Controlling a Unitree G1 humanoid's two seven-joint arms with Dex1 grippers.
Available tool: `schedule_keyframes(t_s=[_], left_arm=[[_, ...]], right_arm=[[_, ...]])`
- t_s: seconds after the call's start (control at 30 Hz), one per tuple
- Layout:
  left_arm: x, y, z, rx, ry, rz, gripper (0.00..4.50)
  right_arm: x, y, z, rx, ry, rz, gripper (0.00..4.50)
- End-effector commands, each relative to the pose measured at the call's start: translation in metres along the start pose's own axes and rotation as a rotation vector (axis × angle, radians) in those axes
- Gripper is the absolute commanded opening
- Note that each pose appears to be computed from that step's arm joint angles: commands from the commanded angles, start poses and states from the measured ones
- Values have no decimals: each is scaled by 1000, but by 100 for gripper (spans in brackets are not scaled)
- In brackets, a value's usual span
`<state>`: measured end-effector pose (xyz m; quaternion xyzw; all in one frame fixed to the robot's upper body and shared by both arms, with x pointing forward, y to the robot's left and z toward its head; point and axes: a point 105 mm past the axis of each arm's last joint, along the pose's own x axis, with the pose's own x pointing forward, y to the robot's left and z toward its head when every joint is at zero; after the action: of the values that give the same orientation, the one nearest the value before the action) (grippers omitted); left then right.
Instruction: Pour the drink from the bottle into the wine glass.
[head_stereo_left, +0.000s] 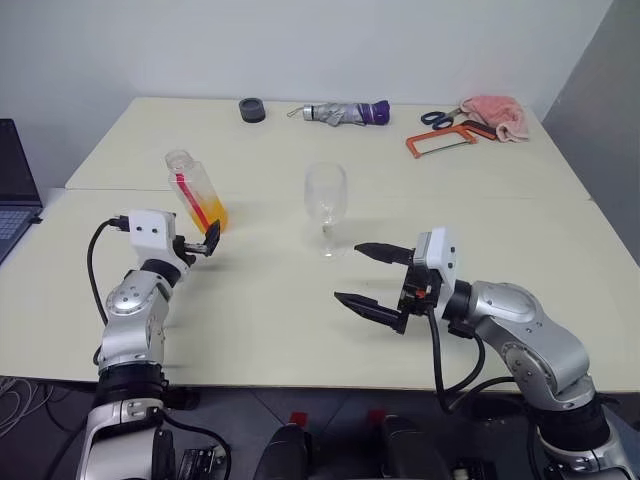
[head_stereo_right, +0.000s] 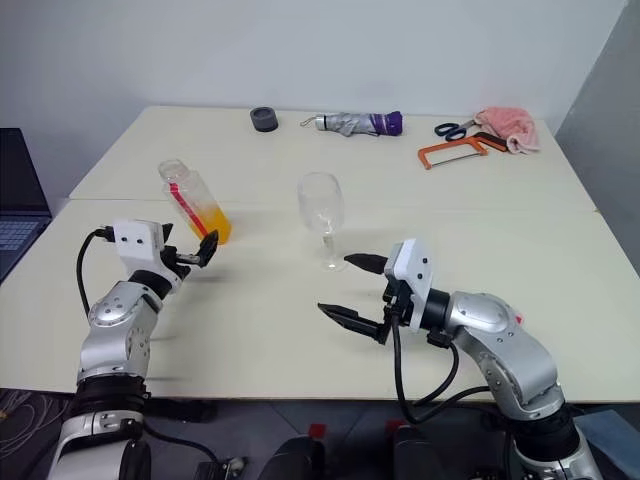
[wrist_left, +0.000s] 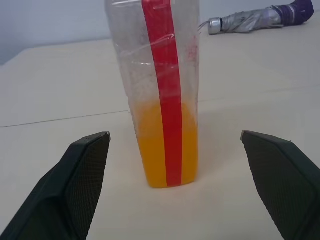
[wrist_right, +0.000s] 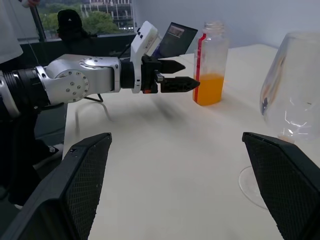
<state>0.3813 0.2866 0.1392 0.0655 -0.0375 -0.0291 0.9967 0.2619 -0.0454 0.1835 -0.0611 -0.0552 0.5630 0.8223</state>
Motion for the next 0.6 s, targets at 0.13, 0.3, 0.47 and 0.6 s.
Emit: schedule_keyframes(t_s=[0.13,0.3,0.47,0.6], left_arm=[[14,14,25,30,-51,21,450],[25,17,31,33,-47,18,450],[36,13,34,22,-45,-5,450],[43,10,36,27,-38,-19,408]], right_arm=[[3,1,20,-47,-54,16,446],[4,1,21,-54,-53,26,446],[6,0,22,-62,-56,30,446],[8,-1,25,-73,-63,34,450]])
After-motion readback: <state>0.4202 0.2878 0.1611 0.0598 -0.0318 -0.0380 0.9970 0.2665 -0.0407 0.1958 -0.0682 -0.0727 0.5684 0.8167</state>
